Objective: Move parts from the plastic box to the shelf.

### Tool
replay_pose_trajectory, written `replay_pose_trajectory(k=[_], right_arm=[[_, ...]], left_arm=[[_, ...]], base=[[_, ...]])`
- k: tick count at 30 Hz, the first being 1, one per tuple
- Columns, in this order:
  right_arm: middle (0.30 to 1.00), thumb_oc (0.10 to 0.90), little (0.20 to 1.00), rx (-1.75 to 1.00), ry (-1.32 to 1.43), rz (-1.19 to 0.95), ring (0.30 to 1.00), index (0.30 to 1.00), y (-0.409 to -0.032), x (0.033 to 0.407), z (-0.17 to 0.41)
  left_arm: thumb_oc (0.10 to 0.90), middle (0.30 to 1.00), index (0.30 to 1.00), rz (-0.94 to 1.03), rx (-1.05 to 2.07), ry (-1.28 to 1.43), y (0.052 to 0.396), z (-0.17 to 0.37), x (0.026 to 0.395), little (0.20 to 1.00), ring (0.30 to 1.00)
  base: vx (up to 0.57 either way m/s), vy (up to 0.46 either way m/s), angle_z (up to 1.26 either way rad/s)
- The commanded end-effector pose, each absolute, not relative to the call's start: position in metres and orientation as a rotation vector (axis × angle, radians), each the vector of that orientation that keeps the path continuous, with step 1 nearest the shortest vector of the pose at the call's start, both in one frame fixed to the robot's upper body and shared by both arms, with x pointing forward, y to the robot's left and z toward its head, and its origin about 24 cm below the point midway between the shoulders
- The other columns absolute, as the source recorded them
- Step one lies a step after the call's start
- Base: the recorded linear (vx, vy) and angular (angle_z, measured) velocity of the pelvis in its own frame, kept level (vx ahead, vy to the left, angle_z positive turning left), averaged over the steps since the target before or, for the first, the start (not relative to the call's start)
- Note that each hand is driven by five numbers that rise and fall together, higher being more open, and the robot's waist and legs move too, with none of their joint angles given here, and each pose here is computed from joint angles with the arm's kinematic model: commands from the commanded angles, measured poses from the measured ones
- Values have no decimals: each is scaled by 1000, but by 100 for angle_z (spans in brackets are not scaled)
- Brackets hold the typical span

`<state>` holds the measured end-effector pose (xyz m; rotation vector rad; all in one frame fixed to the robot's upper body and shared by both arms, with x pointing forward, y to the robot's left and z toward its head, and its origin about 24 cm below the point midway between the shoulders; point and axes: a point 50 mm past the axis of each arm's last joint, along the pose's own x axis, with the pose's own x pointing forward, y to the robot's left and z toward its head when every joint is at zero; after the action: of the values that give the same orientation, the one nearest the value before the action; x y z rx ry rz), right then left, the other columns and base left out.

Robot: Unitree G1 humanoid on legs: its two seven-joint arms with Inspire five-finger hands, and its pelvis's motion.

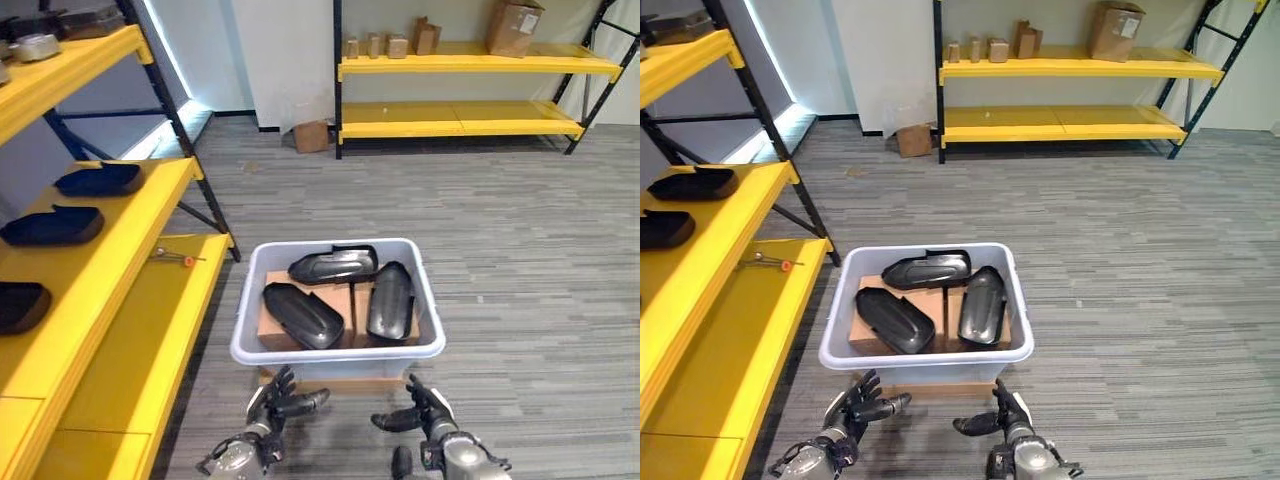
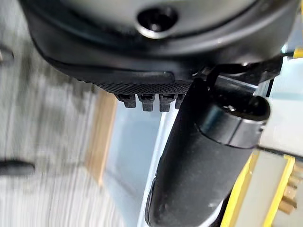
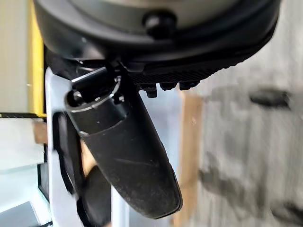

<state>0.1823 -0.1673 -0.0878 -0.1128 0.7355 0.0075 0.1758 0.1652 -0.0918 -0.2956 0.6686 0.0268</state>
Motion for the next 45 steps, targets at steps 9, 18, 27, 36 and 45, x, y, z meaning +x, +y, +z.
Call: replay_pose_trajectory(k=[9,18,27,36,45], right_arm=[[1000,900,1000,-67,536,15,1000,1000,-163,208,-59],[1000,900,1000,-116,495,-13,1000,1000,-172,215,-51],[1000,900,1000,-89,366,-59,1000,1000,-172,234,-26],[1000,900,1000,-57,27,-176,1000,1000,-166,287,51],[1000,900,1000,-231,-279,-268,1000,1000,-155,326,134]], left_arm=[[900,1000,1000,-23,-272,477,169,-61,208,1000,1000],[900,1000,1000,-28,-267,461,174,-58,207,1000,1000],[900,1000,1000,-88,-239,443,172,-54,209,1000,1000],[900,1000,1000,-109,-186,358,170,-33,234,1000,1000],[900,1000,1000,-134,-179,292,160,-17,251,1000,1000]], base=[[102,-172,7],[35,-8,13],[56,193,-6],[-74,119,-8],[-37,41,2]])
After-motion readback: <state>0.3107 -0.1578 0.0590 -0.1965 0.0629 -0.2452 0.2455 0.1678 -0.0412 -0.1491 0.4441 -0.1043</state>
